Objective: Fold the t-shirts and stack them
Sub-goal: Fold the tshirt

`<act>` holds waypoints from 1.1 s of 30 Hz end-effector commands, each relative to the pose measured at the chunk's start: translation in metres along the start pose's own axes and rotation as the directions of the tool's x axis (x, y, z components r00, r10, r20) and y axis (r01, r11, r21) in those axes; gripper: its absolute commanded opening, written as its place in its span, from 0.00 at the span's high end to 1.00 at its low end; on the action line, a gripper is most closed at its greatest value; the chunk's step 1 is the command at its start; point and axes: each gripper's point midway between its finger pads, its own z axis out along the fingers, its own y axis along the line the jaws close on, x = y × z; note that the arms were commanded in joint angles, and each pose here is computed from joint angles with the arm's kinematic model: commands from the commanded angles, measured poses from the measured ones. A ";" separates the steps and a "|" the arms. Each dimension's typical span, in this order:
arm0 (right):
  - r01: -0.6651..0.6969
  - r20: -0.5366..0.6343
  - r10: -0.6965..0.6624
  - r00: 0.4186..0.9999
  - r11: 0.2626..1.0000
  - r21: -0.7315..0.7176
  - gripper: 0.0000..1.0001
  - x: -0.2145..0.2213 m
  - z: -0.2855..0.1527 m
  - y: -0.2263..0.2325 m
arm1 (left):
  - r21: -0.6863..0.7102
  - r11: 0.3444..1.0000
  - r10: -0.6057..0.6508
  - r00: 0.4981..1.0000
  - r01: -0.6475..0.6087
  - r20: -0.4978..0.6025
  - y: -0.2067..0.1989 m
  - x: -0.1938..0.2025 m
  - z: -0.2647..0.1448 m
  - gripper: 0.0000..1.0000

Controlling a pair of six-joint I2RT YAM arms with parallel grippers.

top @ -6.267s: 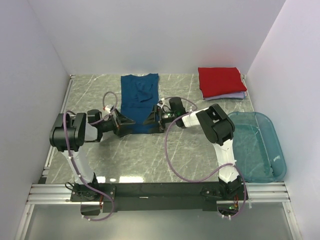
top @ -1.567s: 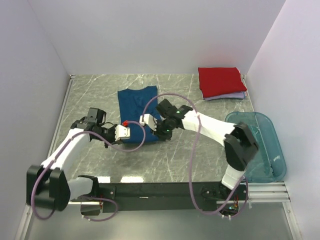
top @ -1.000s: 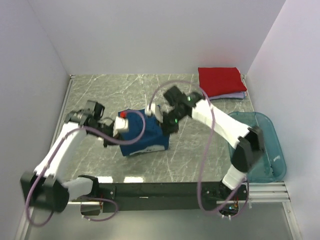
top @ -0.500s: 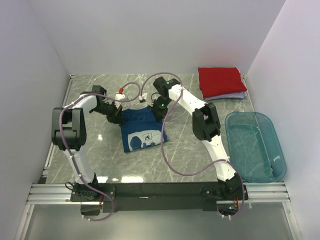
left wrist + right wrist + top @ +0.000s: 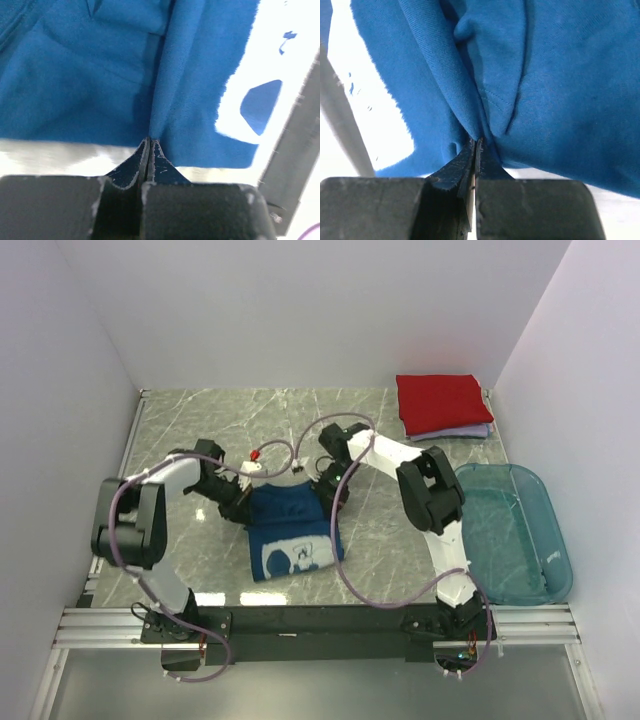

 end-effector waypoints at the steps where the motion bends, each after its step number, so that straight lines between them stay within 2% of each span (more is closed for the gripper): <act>1: -0.001 0.032 0.003 0.999 0.999 -0.042 1.00 0.004 -0.027 0.048 | 0.064 0.996 0.055 0.998 -0.057 0.027 -0.045 0.004 -0.018 0.99; 5: 0.058 0.098 -0.050 0.994 0.995 -0.080 1.00 -0.008 -0.063 0.085 | 0.128 0.982 0.128 0.988 -0.139 0.089 -0.081 -0.010 -0.041 0.99; 6: 0.064 0.101 -0.056 0.993 0.995 -0.073 1.00 -0.010 -0.071 0.089 | 0.122 0.978 0.156 0.980 -0.171 0.125 -0.084 -0.027 -0.052 0.99; 8: 0.103 0.147 -0.100 0.984 0.994 -0.019 1.00 -0.029 -0.091 0.085 | 0.111 0.983 0.128 0.982 -0.144 0.138 -0.082 -0.039 -0.059 0.99; 12: 0.097 0.124 -0.101 0.987 0.994 0.041 1.00 -0.041 -0.089 0.042 | 0.012 0.994 0.104 0.983 -0.107 0.154 -0.032 -0.061 -0.057 0.99; 13: 0.061 0.076 -0.062 0.995 0.998 0.025 1.00 -0.034 -0.075 0.026 | 0.014 0.997 0.075 0.989 -0.077 0.130 -0.018 -0.057 -0.048 0.99; 16: 0.041 0.065 -0.044 0.997 0.998 0.050 1.00 -0.041 -0.062 -0.004 | -0.027 1.000 0.011 0.994 -0.008 0.107 0.021 -0.056 -0.033 0.99; 19: 0.038 0.059 -0.043 0.997 0.996 0.079 1.00 -0.040 -0.050 -0.023 | -0.043 0.998 -0.030 0.995 0.034 0.096 0.045 -0.056 -0.018 0.99; 25: 0.009 0.025 -0.012 1.000 0.996 0.090 1.00 -0.024 -0.032 -0.034 | -0.060 0.991 -0.114 0.990 0.119 0.084 0.064 -0.049 -0.005 0.92; 28: -0.007 0.029 0.004 1.000 0.994 0.111 1.00 -0.020 -0.029 -0.038 | -0.055 0.992 -0.113 0.991 0.117 0.077 0.059 -0.046 -0.005 0.87; 31: -0.021 0.043 0.017 0.999 0.995 0.101 0.99 -0.024 -0.034 -0.033 | -0.044 0.995 -0.084 0.991 0.089 0.104 0.050 -0.053 -0.014 0.70; 33: -0.020 0.086 0.014 0.996 0.997 0.078 0.97 -0.035 -0.046 -0.023 | -0.005 0.999 -0.033 0.986 0.034 0.166 0.038 -0.068 -0.025 0.61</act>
